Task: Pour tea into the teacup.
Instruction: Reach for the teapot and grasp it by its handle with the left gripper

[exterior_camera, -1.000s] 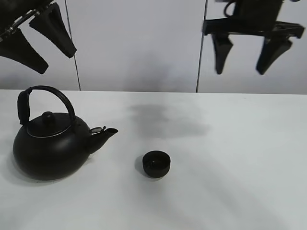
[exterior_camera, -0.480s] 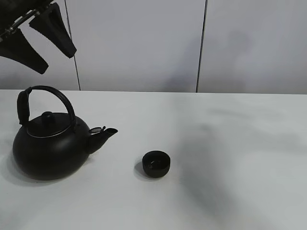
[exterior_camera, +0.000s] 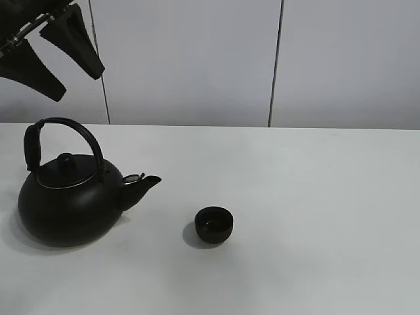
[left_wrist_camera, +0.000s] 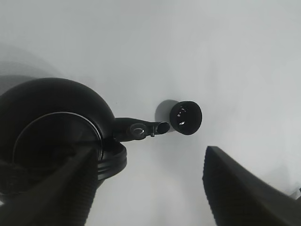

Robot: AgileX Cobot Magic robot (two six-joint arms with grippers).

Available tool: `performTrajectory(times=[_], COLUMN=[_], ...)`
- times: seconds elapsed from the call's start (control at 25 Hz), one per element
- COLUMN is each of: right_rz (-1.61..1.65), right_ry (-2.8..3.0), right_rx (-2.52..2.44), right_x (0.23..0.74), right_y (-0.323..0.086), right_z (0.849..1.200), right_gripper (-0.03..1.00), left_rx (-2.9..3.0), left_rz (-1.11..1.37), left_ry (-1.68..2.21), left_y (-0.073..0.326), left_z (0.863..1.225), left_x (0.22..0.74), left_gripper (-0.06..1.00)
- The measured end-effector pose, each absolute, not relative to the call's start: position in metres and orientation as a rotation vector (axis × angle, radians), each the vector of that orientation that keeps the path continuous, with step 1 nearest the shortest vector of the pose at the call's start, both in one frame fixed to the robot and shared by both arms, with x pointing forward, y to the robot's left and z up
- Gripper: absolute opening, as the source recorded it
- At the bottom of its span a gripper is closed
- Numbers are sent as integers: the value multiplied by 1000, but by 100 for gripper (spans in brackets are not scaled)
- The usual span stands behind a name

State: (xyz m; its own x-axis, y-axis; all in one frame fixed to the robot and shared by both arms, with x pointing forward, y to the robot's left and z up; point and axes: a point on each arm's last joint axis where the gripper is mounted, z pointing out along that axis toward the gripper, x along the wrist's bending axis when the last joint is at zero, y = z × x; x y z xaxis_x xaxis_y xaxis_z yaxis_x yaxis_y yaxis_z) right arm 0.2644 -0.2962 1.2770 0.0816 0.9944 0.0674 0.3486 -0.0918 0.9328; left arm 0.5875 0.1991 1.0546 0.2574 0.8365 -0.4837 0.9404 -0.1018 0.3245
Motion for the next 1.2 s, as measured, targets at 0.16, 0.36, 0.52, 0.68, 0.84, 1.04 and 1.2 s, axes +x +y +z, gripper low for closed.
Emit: performTrajectory(times=[0.16, 0.36, 0.52, 0.68, 0.84, 1.04, 1.2], right_rz=[1087, 1027, 951, 917, 879, 828, 832], right_ry=[1435, 1500, 1534, 1544, 1583, 1632, 1627], right_rx=[1430, 1437, 1487, 1508, 1557, 1612, 1621], right_x=[214, 199, 212, 228, 242, 249, 247], right_y=[-284, -282, -287, -290, -292, -294, -293], right_z=[1231, 1162, 1122, 1097, 1073, 1050, 1043], right_gripper=[55, 55, 55, 54, 54, 54, 54], left_rx=[1963, 1963, 1963, 1963, 1963, 1963, 1963], left_rz=[-236, -236, -236, -236, -236, -236, -236], left_ry=[1606, 1606, 1606, 1606, 1606, 1606, 1606], left_y=[199, 199, 199, 199, 199, 199, 199], left_z=[1055, 1055, 1055, 1055, 1055, 1055, 1055], left_x=[588, 588, 588, 588, 588, 588, 588], left_gripper=[47, 47, 47, 47, 47, 47, 47])
